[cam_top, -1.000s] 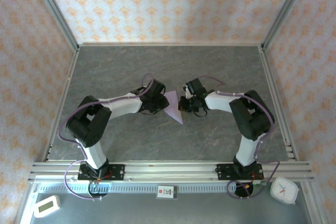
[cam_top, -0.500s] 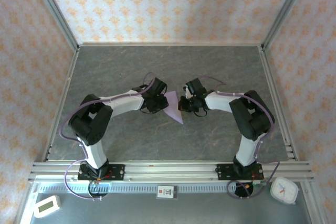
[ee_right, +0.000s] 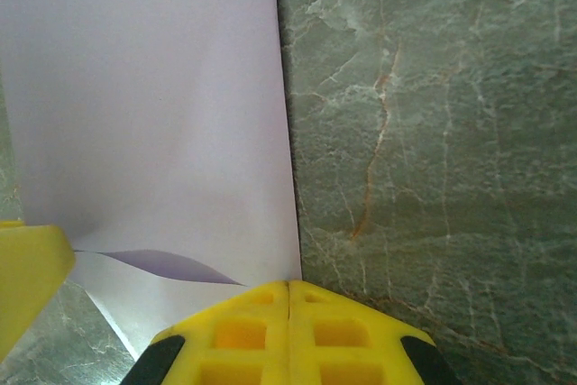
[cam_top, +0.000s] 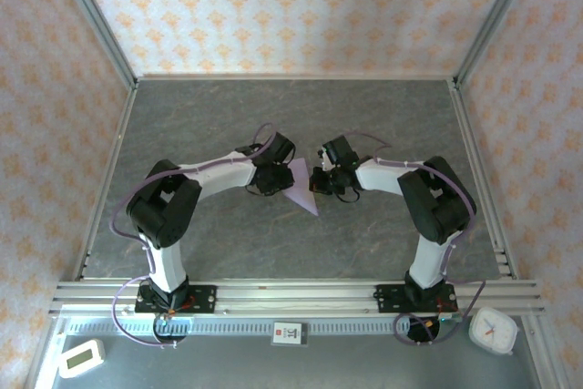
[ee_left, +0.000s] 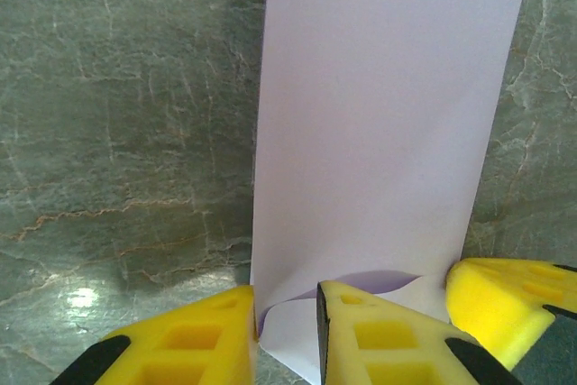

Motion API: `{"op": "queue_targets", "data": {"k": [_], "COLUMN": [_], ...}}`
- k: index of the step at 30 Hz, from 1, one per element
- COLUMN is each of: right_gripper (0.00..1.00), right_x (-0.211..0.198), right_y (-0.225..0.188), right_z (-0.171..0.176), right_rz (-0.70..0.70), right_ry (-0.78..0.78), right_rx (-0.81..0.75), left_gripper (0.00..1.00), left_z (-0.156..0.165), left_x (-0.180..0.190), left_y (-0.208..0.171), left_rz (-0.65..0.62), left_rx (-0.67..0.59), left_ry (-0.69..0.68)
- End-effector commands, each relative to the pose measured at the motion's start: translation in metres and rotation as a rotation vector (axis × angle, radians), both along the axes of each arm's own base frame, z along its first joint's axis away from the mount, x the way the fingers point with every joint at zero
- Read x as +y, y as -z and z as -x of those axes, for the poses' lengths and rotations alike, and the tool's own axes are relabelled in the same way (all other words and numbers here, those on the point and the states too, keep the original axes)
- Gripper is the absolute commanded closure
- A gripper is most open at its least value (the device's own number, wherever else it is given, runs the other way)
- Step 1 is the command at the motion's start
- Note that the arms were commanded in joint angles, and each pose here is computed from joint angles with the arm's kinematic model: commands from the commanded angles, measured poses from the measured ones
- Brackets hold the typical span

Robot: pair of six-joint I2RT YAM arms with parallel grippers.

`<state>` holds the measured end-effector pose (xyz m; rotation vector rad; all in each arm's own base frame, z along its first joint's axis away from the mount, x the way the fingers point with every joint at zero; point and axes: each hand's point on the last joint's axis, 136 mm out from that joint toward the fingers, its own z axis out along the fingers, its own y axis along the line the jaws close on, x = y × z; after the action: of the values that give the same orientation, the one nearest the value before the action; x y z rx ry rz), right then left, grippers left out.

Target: Fold a paper plane with a square sheet of paper (pick it up from the middle)

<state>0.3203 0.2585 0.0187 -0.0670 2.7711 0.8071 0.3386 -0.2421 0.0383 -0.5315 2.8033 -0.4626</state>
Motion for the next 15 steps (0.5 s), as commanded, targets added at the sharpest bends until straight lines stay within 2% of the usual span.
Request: {"op": "queue_targets", "data": {"k": [1, 9, 15], "right_gripper": [1.0, 1.0, 1.0], "right_x": [-0.0318, -0.0316, -0.0319], "right_y": [0.0505, 0.0507, 0.0512], "right_z": [0.0247, 0.0242, 0.0246], "right_rz": [0.161, 0.16, 0.161], "right_ry": [0.027, 0.03, 0.03], "right_rx": [0.116, 0.116, 0.116], "left_gripper": [0.75, 0.74, 0.74], "left_z": [0.0007, 0.0007, -0.0028], "left_x": [0.0027, 0.0044, -0.0039], "left_y": [-0.001, -0.003, -0.0101], "left_rz": [-0.051, -0.098, -0.083], "left_rx": [0.004, 0.006, -0.009], "left_ry": [0.016, 0.035, 0.045]}}
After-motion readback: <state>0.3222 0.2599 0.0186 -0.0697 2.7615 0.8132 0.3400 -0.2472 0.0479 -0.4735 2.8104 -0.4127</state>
